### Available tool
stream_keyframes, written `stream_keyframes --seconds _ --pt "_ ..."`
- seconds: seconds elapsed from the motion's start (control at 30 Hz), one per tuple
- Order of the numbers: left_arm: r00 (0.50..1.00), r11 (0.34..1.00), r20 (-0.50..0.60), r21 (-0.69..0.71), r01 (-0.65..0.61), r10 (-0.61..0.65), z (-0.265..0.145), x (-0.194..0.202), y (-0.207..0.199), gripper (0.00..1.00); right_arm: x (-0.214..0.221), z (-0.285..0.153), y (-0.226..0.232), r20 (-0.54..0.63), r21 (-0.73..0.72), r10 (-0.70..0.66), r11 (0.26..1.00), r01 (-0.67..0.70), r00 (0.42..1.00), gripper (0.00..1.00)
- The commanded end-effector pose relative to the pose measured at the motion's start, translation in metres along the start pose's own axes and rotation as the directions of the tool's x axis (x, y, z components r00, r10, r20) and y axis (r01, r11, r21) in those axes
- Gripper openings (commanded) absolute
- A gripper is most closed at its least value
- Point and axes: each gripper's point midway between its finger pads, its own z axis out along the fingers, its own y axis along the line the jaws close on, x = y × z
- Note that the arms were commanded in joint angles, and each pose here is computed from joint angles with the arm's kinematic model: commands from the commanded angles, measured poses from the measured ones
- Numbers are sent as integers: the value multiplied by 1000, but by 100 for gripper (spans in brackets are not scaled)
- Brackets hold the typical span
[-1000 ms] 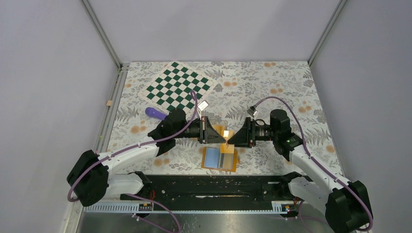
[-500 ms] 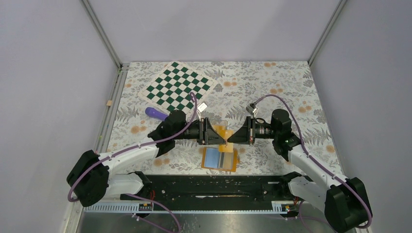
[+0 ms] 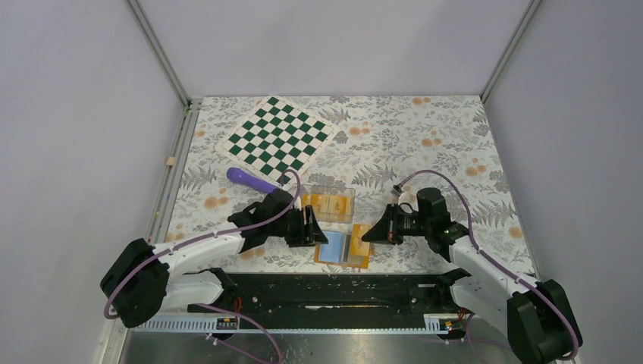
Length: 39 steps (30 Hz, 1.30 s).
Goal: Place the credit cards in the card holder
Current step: Insert the credit card into the card slot.
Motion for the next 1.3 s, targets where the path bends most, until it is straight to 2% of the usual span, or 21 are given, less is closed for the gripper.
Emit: stream_keyframes --seconds 0.0,0.17,0.37,0.57,0.97,1.1,1.27 --pt "997 978 -3 -191 79 -81 11 8 47 53 0 3 -23 12 81 -30 996 29 999 0" --pt "991 955 -15 -270 122 -131 25 9 63 53 -2 6 -35 14 120 -28 992 26 1000 0" --pt "985 962 -78 -241 131 -154 51 14 54 52 -2 8 -44 16 145 -23 989 20 1000 0" --pt "982 974 -109 -184 131 -153 66 24 27 45 -7 10 -53 25 190 -20 982 15 999 0" --pt "973 961 -141 -236 145 -182 71 40 35 32 -21 2 -89 40 395 -96 916 72 995 0" --pt "974 959 -150 -252 129 -171 73 40 38 31 -27 5 -88 32 394 -117 914 95 993 0" --pt "975 958 -152 -260 121 -165 73 40 38 28 -27 18 -77 6 301 -98 949 92 995 0"
